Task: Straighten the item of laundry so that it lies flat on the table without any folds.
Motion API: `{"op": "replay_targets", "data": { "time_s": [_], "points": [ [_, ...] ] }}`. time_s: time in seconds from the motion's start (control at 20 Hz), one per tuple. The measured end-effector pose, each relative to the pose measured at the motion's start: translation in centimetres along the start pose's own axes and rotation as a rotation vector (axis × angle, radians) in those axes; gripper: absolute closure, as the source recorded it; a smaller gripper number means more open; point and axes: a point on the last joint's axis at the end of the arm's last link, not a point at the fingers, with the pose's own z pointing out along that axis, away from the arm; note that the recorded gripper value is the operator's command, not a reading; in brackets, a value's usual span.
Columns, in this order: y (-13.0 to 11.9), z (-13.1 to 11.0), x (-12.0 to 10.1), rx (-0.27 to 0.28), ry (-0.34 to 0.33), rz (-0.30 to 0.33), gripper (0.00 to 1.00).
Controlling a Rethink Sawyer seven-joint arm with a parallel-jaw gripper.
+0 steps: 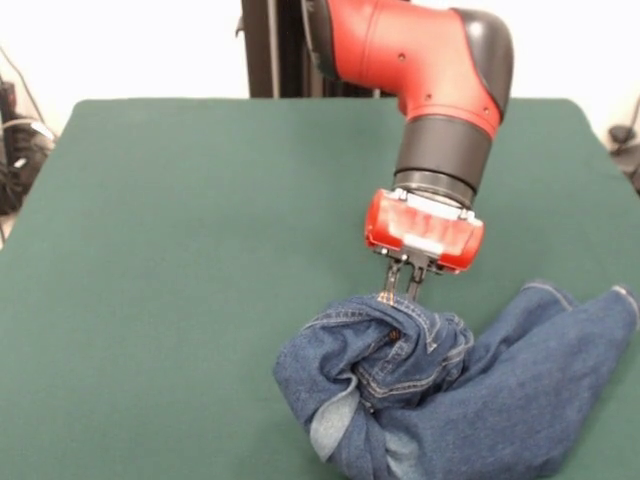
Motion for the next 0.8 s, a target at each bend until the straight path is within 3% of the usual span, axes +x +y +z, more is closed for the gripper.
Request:
{"op": "replay_targets", "data": {
  "time_s": [0.1,0.25,0.4,0.55,0.65,0.7,0.8],
  "points": [
    [-0.1,-0.3,-0.2,0.020,0.019,0.019,1.00],
    [-0.1,-2.0,-0.4,0.099,0.132,0.081,1.00],
    [1.2,-5.3,-0.1,0.149,0.338,0.100,1.00],
    [3.5,-9.6,0.9,0.120,0.558,0.063,1.00],
    [4.5,-11.6,1.5,0.105,0.658,0.051,1.00],
    [5.4,-13.9,2.1,0.099,0.776,0.057,1.00],
    [5.8,-15.0,2.4,0.100,0.832,0.073,1.00]
  ]
}}
